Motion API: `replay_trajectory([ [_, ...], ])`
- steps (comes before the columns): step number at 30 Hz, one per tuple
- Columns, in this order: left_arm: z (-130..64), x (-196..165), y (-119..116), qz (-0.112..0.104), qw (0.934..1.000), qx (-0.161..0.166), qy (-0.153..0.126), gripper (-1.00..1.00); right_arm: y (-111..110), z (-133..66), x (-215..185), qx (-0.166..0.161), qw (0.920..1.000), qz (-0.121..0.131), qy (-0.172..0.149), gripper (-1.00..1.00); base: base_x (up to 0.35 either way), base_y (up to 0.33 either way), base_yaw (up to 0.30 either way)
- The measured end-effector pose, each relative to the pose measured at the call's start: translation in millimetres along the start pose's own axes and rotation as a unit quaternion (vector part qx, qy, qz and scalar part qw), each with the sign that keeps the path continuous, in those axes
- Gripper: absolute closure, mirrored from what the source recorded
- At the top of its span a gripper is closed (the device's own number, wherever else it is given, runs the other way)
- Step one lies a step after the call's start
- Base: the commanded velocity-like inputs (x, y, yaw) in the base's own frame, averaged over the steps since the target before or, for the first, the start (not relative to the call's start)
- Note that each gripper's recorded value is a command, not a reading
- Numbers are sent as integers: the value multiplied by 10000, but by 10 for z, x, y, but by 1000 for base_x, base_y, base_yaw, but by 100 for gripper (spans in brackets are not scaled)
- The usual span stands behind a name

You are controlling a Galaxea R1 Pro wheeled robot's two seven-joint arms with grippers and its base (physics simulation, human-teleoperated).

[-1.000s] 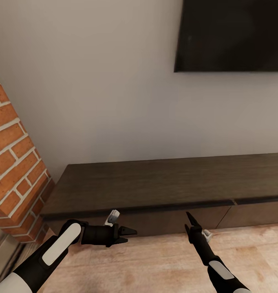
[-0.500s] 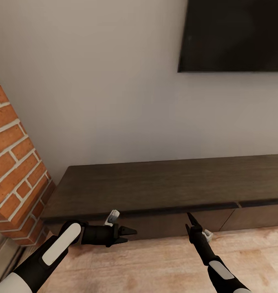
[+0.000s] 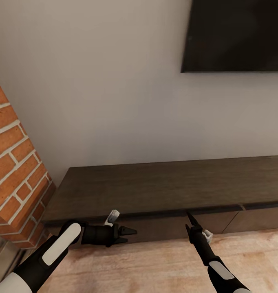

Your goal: Place each of the two pumpkins and all three candles from the living room inside a cabinet in the living room (use any cabinet), then make sure every cabinet is closed, and position the cauldron so it is next to a table in the living room.

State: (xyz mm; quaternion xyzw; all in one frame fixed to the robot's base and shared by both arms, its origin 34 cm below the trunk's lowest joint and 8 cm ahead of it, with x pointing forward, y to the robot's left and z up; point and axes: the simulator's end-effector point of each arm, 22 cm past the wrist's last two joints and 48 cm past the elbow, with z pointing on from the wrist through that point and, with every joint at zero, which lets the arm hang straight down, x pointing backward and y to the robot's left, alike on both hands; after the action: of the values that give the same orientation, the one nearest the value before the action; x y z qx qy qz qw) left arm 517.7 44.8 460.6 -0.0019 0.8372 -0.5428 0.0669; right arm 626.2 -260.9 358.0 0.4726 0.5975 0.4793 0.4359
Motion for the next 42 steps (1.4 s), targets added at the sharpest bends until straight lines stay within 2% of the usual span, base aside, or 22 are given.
replay_trajectory([
  [11,1,1,0,0,10000,0,2,-100,-53,-15,9,92,10000,15,30,-100,19,0,0],
  [17,1,2,2,1,10000,-3,3,-100,13,5,-5,-17,10000,-25,9,-100,0,0,0],
  [42,3,6,6,9,10000,-14,9,-100,19,6,-9,-25,10000,-51,21,-100,11,7,0],
])
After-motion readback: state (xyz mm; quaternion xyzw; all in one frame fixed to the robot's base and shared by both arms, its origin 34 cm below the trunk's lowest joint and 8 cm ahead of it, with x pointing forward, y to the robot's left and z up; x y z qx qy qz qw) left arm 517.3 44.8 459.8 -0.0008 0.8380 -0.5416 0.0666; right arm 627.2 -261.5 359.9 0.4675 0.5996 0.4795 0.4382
